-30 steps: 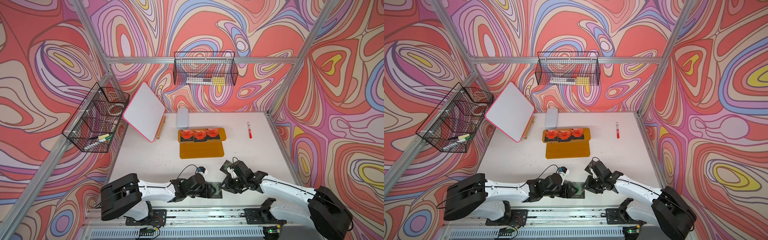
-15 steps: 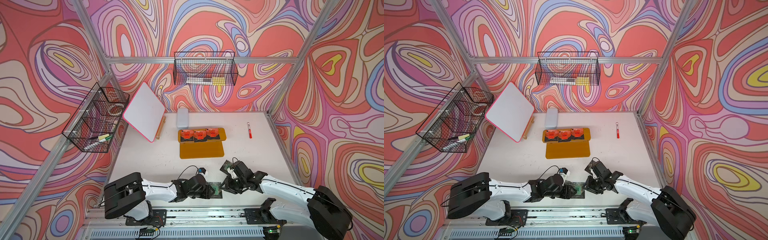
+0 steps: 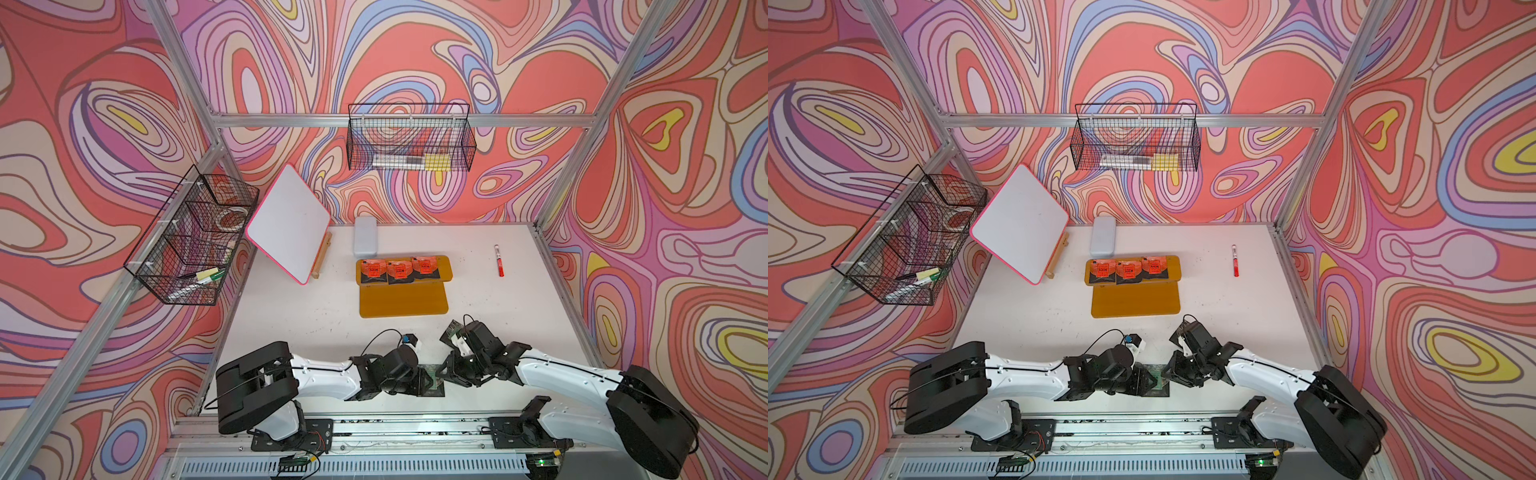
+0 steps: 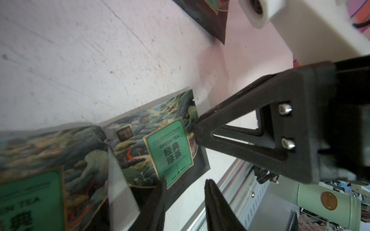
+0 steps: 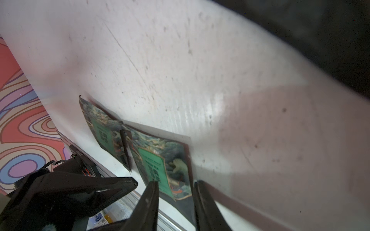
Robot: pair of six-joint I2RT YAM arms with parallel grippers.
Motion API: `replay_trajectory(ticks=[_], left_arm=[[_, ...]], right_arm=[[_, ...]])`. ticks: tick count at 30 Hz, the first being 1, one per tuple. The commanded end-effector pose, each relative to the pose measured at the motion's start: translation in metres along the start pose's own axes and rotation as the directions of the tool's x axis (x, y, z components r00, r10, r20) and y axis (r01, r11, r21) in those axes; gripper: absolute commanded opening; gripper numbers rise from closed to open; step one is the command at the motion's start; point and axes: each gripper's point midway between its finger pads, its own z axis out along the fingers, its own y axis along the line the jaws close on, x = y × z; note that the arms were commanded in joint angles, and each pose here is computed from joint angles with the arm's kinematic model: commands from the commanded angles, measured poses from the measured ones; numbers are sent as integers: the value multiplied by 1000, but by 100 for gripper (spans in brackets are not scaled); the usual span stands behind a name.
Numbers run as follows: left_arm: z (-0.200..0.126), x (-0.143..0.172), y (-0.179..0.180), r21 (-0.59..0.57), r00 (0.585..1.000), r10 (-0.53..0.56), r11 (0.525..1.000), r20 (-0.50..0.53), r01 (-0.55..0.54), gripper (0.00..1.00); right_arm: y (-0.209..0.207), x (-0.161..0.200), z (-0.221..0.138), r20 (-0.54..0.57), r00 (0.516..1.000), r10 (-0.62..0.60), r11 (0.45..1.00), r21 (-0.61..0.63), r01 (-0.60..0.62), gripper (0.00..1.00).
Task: Place the tea bags on the shelf by color
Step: Pick up the tea bag from the center of the board.
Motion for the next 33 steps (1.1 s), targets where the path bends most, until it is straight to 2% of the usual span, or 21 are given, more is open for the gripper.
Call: replay_trajectory(ticks=[1, 7, 14, 20, 33], left_arm=[[4, 5, 6, -40, 1000, 4, 999, -22, -4, 36], [7, 7, 9, -59, 999, -2, 998, -39, 0, 34], [9, 9, 14, -89, 999, -12, 996, -52, 8, 34], [10, 10, 18, -105, 998, -23, 994, -56, 17, 33], [11, 12, 23, -116, 998, -38, 993, -57, 31, 33]], right_arm=[[-4, 1, 3, -2, 1000, 12, 1000, 15, -12, 32], [-4, 2, 3, -4, 1000, 12, 1000, 11, -12, 32], [3, 3, 3, 3, 1000, 26, 998, -52, -26, 32], [-12, 4, 1, 19, 999, 37, 999, 19, -38, 32], [-2, 5, 7, 6, 999, 40, 997, -71, -40, 31]])
